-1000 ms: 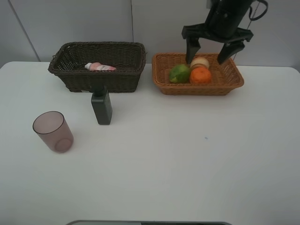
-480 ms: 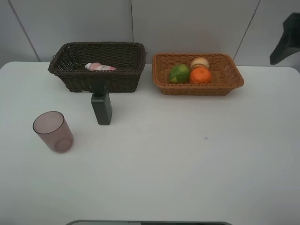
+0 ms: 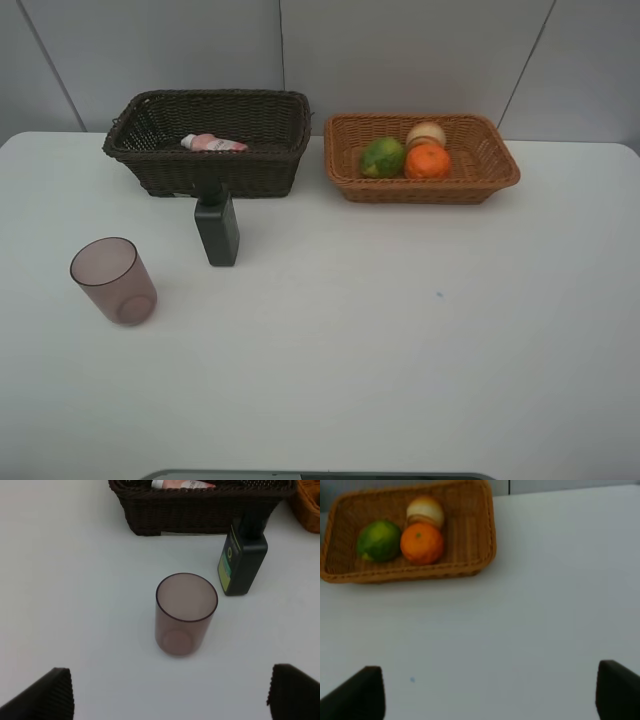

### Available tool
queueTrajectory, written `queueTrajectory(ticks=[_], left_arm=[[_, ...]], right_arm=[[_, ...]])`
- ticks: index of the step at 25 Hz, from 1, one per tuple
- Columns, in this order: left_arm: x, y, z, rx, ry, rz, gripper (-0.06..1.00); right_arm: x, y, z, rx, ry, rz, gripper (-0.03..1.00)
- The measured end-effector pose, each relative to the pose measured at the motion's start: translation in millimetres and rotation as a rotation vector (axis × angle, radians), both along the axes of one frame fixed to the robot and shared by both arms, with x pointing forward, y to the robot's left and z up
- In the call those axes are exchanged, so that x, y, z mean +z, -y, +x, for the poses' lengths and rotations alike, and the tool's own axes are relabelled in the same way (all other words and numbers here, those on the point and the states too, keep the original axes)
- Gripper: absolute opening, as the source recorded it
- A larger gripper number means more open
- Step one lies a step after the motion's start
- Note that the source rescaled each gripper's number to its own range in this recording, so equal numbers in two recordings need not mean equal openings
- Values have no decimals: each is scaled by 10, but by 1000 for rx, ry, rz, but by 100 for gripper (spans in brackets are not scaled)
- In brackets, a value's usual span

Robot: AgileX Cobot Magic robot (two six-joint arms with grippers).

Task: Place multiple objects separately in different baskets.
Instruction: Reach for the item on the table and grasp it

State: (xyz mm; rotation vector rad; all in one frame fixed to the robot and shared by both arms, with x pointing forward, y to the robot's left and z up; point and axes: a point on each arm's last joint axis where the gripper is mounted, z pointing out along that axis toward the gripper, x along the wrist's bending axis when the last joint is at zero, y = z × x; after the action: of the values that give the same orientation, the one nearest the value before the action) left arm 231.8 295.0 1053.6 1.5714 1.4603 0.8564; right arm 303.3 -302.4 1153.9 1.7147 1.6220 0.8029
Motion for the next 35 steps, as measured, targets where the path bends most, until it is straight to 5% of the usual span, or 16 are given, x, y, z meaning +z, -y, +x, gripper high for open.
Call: queueTrajectory(ticks=[5,15,35], left_arm=[[0,0,0,0,0,0,100],[0,0,0,0,0,0,100],[0,0,0,0,0,0,100]], right_arm=[[-61,18,-428,0,135,6,83],[-687,17,-821,14,284,26,83],[-948,12,-729,15,218,24,83]])
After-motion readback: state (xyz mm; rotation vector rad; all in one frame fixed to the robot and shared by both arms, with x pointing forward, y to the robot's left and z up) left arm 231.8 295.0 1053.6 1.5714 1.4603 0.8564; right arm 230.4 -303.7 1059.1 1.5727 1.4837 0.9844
